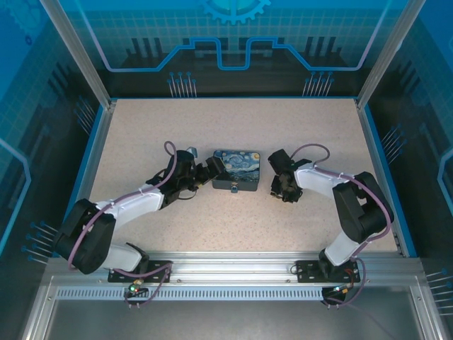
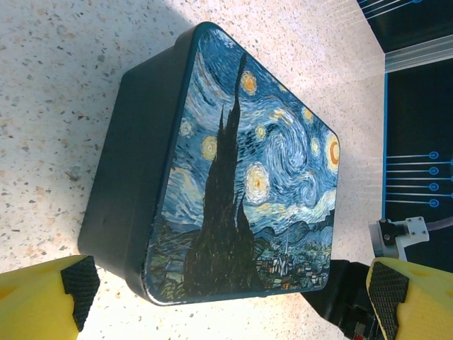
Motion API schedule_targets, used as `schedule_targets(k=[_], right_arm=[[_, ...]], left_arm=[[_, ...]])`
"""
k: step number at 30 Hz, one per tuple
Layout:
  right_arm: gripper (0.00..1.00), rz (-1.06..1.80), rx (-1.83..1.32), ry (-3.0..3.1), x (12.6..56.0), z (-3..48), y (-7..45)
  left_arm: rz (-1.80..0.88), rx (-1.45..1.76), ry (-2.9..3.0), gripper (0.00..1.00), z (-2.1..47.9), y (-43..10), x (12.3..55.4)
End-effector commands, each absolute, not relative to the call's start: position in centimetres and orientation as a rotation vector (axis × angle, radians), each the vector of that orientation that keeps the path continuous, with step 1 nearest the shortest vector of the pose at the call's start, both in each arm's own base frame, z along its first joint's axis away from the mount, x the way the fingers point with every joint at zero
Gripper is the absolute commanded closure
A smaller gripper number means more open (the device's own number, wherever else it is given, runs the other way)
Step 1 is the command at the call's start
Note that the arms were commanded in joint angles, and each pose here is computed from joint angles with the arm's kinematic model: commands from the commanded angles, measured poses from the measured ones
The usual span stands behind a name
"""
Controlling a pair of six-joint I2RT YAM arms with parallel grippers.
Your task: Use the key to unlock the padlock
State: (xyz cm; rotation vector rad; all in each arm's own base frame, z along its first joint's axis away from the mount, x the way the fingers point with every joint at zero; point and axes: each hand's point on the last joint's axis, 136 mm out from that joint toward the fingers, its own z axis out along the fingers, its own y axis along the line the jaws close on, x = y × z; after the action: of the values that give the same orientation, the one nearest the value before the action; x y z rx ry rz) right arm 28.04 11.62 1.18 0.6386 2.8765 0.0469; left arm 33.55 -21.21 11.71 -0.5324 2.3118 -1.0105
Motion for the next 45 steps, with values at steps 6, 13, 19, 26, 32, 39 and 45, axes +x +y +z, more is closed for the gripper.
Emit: schedule_targets(k=[6, 13, 19, 26, 32, 39, 45], right_arm=[[0.64, -0.012, 0.738, 2.913, 27.1, -0.6, 10.8], [0.80, 0.025, 0.747, 2.918, 27.3, -1.0, 11.2], [0.99, 0.054, 0.730, 2.933, 26.5, -1.5, 11.2], [1.00, 0.206, 0.577, 2.915, 26.7, -0.2, 12.6], [1.00, 0.437, 0.375, 2.869, 26.8, 2.4, 14.8], [1.00, 0.692, 0.192, 2.792, 26.0, 4.9, 17.3], [1.00, 0.875, 0.047, 2.706, 25.8, 7.6, 19.3]], left_arm=[[-1.084, -0.524, 2.284, 0.01, 12.7, -22.4, 34.2], [-1.089, -0.526, 2.286, 0.01, 12.9, -22.4, 34.1], [-1.084, -0.520, 2.294, 0.01, 13.1, -22.4, 33.9], [-1.059, -0.521, 2.314, 0.01, 12.8, -22.0, 33.4], [-1.061, -0.491, 2.327, 0.01, 13.4, -22.4, 32.8], [-1.083, -0.468, 2.357, 0.01, 13.5, -23.5, 32.1], [-1.118, -0.453, 2.372, 0.01, 13.7, -24.6, 31.6]])
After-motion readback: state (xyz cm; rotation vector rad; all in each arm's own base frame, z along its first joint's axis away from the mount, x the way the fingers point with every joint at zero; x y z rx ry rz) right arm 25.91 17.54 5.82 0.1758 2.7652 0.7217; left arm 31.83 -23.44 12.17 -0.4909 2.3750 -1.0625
